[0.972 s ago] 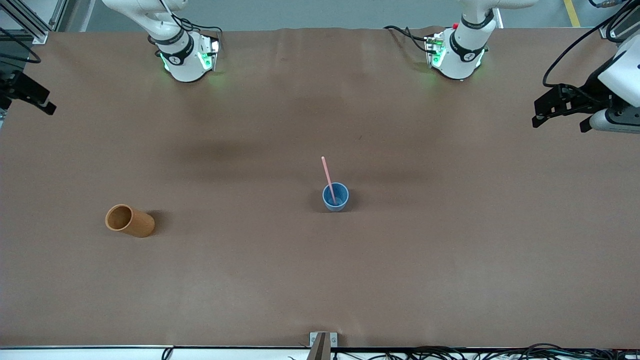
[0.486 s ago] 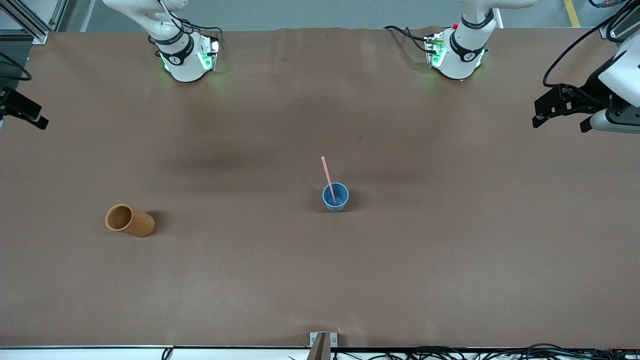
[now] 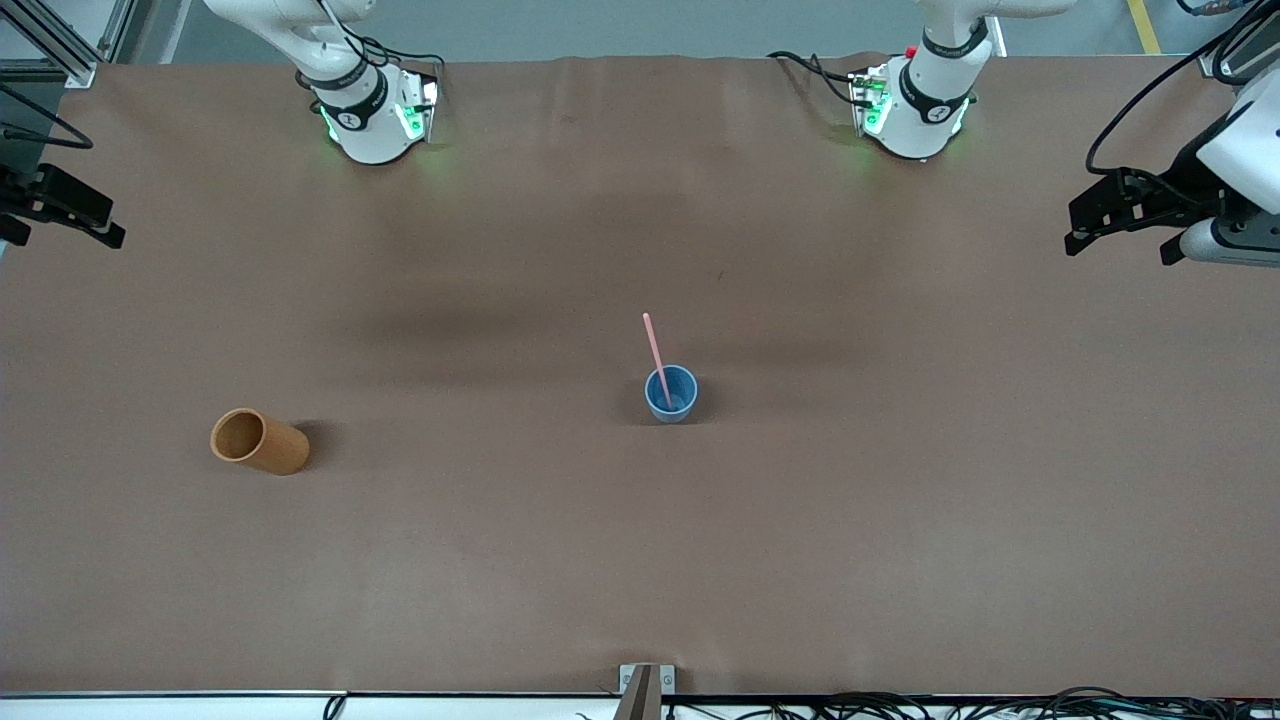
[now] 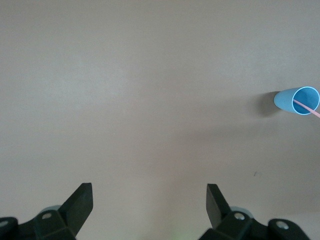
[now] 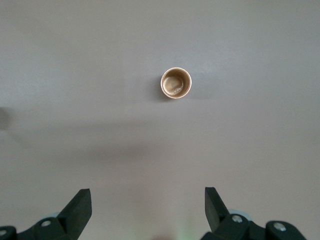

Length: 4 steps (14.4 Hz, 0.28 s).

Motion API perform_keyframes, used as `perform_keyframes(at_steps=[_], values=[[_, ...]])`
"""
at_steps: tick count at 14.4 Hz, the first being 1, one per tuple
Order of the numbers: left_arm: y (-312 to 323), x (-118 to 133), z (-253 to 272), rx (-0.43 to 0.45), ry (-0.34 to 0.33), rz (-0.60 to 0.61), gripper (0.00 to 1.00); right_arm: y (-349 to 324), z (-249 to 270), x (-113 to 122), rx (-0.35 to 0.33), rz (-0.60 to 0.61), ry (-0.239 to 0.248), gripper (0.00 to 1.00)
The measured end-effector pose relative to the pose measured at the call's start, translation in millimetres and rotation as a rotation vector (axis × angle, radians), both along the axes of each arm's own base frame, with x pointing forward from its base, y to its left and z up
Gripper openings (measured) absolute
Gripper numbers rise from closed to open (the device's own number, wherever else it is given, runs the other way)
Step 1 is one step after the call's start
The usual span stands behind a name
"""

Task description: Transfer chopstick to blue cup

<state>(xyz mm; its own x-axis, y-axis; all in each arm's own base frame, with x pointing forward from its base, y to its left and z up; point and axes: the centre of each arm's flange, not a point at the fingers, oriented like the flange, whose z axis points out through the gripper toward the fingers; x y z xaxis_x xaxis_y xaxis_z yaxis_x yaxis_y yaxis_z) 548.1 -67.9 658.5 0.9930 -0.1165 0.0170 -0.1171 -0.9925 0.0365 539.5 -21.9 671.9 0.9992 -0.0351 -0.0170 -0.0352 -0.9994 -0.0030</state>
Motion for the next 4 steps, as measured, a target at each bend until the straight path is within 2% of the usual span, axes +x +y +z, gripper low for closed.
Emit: perform_keyframes(at_steps=[4], values=[[0.0,0.0,0.0,0.000,0.000,0.000,1.00,-0.3,-3.2,3.9,0.006,0.048,-0.007,1.00]])
